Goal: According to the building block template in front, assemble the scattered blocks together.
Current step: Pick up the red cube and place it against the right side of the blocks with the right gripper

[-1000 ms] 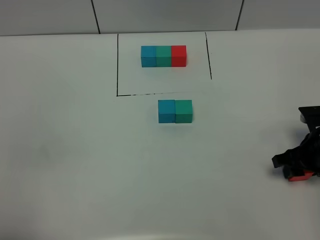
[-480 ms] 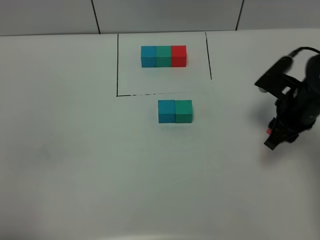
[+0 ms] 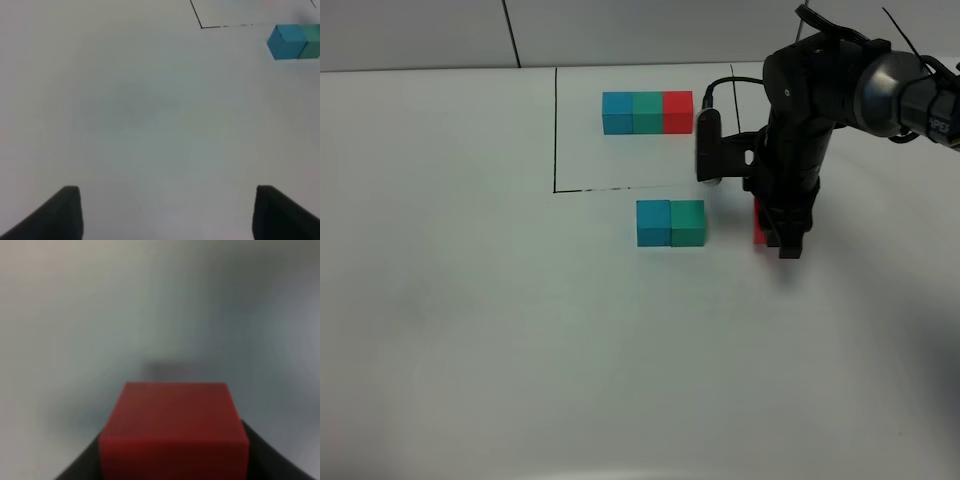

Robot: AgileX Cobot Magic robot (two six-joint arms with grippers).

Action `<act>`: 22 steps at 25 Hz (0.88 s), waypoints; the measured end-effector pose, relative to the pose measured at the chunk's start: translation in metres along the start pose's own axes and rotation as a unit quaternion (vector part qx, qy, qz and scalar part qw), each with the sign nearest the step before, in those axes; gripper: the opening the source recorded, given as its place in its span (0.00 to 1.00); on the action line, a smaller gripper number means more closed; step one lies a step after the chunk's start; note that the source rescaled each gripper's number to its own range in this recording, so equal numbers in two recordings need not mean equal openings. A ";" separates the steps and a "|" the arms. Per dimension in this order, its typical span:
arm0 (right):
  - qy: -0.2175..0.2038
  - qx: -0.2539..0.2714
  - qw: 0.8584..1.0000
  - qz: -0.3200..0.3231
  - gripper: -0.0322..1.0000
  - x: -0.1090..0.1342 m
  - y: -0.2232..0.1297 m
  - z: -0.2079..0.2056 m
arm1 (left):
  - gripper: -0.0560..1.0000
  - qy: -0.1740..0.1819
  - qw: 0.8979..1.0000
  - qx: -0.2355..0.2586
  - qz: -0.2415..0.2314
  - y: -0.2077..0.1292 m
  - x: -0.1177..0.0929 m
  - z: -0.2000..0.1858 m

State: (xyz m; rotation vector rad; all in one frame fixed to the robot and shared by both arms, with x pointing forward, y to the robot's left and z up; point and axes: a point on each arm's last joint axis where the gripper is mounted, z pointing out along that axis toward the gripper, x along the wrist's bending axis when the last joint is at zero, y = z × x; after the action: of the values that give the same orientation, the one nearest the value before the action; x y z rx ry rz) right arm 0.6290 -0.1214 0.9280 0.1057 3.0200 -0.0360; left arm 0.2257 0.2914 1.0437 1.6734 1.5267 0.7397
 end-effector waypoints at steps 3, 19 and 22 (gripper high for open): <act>0.001 -0.008 1.000 -0.014 0.06 -0.005 0.006 0.005 | 0.66 0.000 1.000 0.000 0.000 0.000 0.000 0.000; 0.001 -0.019 1.000 -0.011 0.06 -0.009 0.012 0.019 | 0.66 0.000 1.000 0.000 0.000 0.000 0.000 0.000; 0.001 -0.023 1.000 -0.004 0.06 -0.010 0.013 0.018 | 0.66 0.000 1.000 0.000 0.000 0.000 0.000 0.000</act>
State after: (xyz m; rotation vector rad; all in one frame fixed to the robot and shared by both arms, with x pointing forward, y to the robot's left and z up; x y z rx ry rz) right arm 0.6416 -0.1100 0.9113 0.0885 3.0219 0.0321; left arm 0.2257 0.2914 1.0437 1.6734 1.5267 0.7397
